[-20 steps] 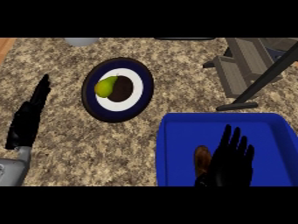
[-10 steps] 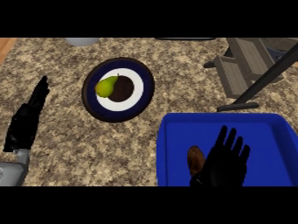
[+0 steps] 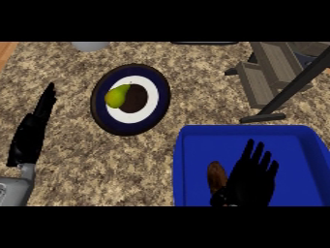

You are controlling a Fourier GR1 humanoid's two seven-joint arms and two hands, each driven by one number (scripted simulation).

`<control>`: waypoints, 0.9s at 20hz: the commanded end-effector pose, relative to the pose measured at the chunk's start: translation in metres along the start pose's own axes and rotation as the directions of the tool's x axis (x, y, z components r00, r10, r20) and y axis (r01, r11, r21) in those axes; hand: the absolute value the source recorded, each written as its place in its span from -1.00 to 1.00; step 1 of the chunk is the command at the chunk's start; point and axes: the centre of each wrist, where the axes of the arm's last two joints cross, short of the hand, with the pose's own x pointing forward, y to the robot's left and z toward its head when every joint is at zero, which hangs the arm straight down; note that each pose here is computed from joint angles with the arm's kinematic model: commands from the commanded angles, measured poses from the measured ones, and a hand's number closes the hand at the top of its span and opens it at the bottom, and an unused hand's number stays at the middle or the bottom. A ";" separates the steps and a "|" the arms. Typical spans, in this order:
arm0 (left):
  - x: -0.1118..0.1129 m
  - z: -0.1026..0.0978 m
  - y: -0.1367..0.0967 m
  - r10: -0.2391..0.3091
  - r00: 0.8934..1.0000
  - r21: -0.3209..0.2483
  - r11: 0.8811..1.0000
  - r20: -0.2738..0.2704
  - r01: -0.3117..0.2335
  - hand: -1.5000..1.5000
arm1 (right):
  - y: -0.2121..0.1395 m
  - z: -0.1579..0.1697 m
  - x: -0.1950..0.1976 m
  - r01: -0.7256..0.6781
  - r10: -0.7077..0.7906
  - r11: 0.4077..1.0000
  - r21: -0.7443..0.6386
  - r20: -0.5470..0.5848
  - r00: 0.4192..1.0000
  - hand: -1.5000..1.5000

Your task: Pick the sweet potato from the tray and place it in the tiered basket

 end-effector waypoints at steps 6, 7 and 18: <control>-0.002 -0.001 0.007 -0.002 1.000 0.007 1.000 -0.007 0.002 0.00 | 0.022 -0.019 0.007 -0.027 0.035 0.999 0.039 -0.218 0.975 -1.00; -0.011 0.006 0.005 0.015 1.000 -0.014 1.000 -0.004 -0.015 0.00 | 0.020 -0.014 0.011 -0.036 0.049 0.997 0.064 -0.220 0.974 -1.00; -0.003 -0.002 -0.005 -0.005 1.000 0.006 1.000 0.007 0.005 0.00 | 0.042 -0.035 0.008 -0.050 0.087 0.969 0.241 -0.144 0.986 1.00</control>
